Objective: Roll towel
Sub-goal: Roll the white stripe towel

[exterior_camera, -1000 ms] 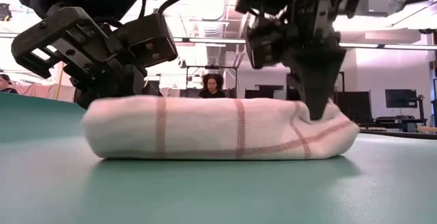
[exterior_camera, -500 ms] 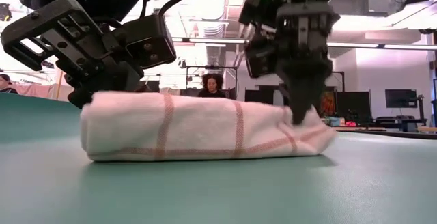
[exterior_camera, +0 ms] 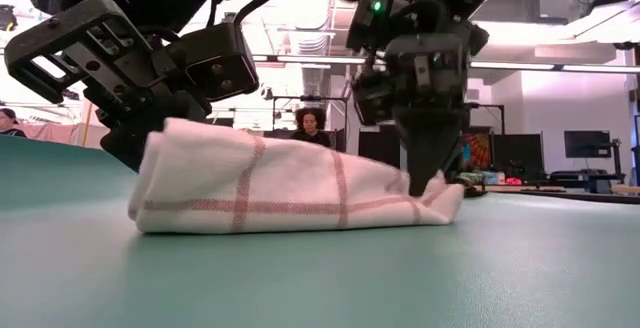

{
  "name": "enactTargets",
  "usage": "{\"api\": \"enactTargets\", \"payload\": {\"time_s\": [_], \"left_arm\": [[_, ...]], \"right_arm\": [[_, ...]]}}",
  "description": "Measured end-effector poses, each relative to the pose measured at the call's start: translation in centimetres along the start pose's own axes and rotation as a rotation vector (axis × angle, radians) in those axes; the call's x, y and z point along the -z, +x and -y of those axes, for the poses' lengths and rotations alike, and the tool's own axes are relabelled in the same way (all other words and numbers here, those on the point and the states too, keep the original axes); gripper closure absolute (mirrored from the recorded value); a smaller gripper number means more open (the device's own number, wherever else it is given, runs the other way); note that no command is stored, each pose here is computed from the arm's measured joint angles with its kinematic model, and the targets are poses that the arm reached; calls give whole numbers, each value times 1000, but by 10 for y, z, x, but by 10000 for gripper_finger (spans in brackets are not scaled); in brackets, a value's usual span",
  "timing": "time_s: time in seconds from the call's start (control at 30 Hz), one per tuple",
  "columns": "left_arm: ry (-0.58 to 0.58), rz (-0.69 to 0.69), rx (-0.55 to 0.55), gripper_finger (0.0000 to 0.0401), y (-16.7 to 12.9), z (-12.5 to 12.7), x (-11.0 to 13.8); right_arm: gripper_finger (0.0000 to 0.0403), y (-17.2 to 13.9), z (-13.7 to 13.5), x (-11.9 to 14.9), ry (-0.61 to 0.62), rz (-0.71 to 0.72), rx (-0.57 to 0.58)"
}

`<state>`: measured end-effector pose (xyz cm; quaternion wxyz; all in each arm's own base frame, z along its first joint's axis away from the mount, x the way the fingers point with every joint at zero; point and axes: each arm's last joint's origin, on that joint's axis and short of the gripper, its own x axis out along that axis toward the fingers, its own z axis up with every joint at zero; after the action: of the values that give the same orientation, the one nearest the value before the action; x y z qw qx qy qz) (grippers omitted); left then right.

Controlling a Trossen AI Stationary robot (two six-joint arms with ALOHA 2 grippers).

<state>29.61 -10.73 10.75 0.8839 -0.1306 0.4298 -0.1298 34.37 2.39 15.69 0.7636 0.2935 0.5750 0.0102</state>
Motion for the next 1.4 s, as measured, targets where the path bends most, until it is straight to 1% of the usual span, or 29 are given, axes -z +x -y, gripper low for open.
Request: {"api": "enactTargets", "payload": {"time_s": [0.13,0.23,0.3,0.4,0.57,0.6,0.67,0.7,0.77,0.83,0.93,1.0,1.2,1.3,1.4], "left_arm": [[-9,-3,-1,401,-2,1,-1],[-28,-14,-9,401,-12,2,-2],[-32,-2,-14,401,-23,5,-6],[-43,19,-52,401,-44,9,-12],[-33,126,-98,401,-81,19,-23],[-15,167,-87,401,-87,23,-26],[67,249,-67,401,-96,34,-31],[108,280,-74,401,-98,40,-34],[183,304,-104,401,-97,47,-38],[230,287,-124,401,-90,48,-41],[283,240,-124,401,-76,50,-46],[333,222,-112,401,-69,54,-54],[481,66,-115,401,-48,65,-69],[497,-12,-132,401,-40,64,-66],[472,-52,-157,401,-35,59,-60]], "right_arm": [[385,10,8,-3,43,-10,33],[385,17,11,-3,55,-19,39],[385,17,10,-4,51,-11,36],[385,18,10,-4,59,5,61],[385,19,10,-5,55,19,54],[385,19,10,-6,55,20,54],[385,19,10,-6,53,25,53],[385,19,10,-6,53,26,53],[385,19,10,-6,52,29,55],[385,20,9,-6,49,30,57],[385,20,8,-6,41,46,63],[385,20,8,-7,31,59,68],[385,20,8,-8,29,65,67],[385,20,8,-8,26,66,66],[385,20,8,-8,22,67,66]]}}
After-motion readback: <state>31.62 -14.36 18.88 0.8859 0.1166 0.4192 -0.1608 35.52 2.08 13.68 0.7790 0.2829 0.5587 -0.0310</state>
